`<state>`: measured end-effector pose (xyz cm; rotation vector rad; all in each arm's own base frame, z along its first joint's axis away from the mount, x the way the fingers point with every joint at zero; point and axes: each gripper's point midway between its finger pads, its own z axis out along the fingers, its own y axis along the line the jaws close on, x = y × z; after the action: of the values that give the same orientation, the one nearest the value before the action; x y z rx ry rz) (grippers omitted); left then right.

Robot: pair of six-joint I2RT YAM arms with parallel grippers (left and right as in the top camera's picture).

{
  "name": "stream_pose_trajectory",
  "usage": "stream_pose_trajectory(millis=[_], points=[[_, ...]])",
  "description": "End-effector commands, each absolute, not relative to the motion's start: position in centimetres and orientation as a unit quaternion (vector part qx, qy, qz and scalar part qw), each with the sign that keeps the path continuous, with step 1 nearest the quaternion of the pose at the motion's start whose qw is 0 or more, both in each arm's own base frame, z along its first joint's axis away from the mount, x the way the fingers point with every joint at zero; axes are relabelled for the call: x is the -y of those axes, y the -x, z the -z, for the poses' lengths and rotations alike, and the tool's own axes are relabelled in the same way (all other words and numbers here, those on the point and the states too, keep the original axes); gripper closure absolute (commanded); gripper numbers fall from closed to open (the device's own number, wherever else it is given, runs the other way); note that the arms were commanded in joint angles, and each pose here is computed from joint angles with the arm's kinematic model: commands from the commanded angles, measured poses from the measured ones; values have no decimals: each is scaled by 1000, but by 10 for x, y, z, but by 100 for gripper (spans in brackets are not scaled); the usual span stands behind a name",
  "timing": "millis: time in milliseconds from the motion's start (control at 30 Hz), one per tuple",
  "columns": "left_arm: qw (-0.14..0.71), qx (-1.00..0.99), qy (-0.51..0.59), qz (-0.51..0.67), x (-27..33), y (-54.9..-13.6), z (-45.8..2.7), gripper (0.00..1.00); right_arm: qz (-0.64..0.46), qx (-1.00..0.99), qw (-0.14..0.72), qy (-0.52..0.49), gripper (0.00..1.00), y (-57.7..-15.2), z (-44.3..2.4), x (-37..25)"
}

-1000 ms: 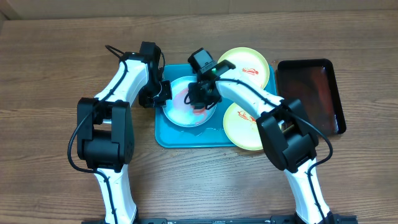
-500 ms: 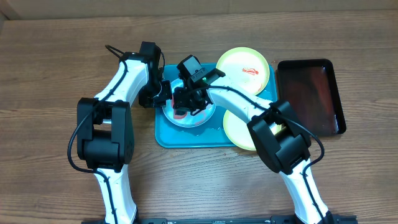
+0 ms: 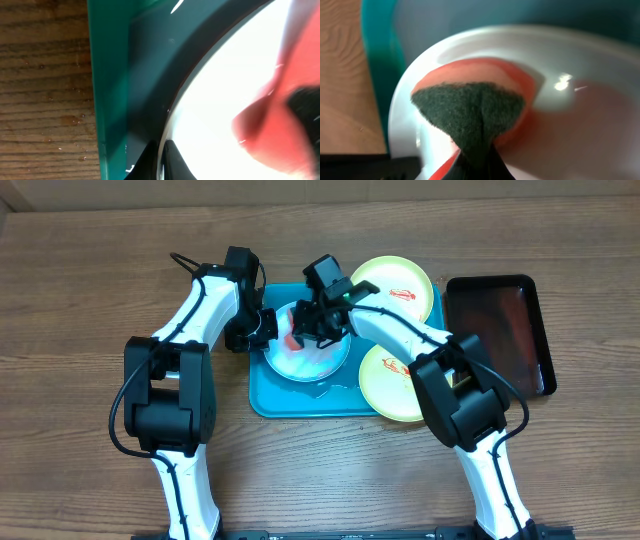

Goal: Clean dirty plates on tray and stack at the side
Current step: 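Keep scrubbing the white plate's red smear with the sponge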

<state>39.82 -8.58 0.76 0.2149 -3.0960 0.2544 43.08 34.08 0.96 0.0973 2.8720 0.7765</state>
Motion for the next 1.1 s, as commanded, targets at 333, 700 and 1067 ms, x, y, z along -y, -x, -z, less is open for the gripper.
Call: stream_pose_trajectory(millis=[333,700,1067], points=[[31,995,-67,-73,87,-391,8,96,-61,-989,132,5,96,-425,-41,-253],[23,995,-67,-74,87,-395,8,96,-69,-995,45,55,96,-367,-5,-274],[23,995,-66,-76,88,-395,8,96,-225,-968,53,94,96,-350,-15,-363]])
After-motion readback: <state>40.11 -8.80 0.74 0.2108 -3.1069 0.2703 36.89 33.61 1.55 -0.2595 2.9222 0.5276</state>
